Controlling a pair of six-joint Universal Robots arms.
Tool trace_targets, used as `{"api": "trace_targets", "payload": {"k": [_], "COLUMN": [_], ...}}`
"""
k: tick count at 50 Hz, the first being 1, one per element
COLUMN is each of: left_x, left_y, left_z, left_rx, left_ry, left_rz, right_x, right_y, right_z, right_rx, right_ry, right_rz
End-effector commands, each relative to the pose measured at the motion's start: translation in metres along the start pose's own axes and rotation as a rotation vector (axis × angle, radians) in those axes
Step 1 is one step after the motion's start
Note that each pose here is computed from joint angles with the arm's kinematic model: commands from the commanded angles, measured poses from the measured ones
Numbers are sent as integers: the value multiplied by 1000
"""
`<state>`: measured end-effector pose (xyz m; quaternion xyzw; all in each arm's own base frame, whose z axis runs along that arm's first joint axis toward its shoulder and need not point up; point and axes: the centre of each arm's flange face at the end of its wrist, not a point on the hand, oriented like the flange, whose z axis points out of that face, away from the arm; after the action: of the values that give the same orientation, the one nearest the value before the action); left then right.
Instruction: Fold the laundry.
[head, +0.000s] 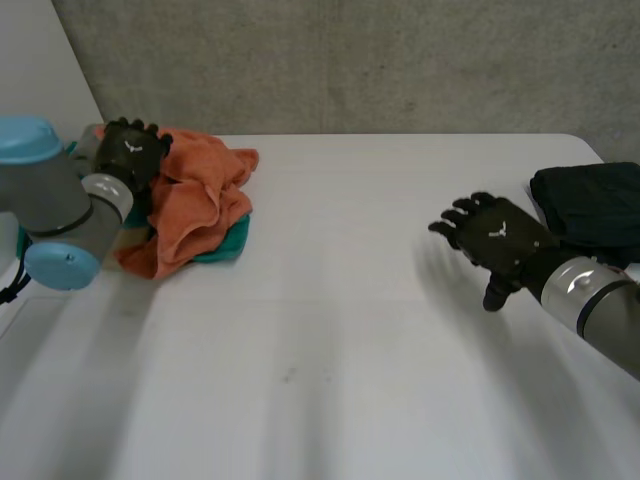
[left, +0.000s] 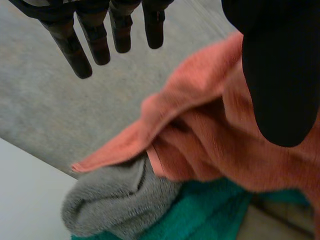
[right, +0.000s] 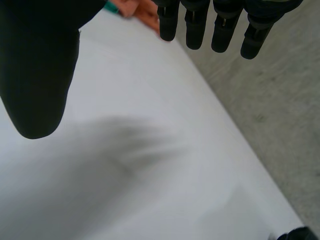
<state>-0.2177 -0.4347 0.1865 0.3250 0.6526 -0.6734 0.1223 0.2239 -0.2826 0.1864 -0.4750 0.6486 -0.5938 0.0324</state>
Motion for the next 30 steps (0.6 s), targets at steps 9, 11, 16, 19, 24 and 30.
{"api": "trace_targets", "payload": {"k": [9, 11, 16, 19, 24, 30], "left_x": [12, 3, -14, -13, -18, 20], "left_y": [-37, -59, -132, -162, -186, -207], "left_z": [-4, -14, -56, -77, -94, -117], "left_rx": [139, 179, 328, 392, 445, 438], "left_ry": [64, 51, 88, 138, 183, 336], "left_rz": [-141, -190, -474, -598, -755, -892], "right_x": [-11, -7, 4, 9, 13, 26], "right_y": [18, 16, 12, 8, 4, 8], "right_z": [-2, -2, -2, -4, -6, -8], "right_rx": [-40, -37, -34, -18, -6, -15], "right_ry": [23, 41, 94, 122, 139, 178], "right_rz": [2, 1, 47, 87, 125, 135]}}
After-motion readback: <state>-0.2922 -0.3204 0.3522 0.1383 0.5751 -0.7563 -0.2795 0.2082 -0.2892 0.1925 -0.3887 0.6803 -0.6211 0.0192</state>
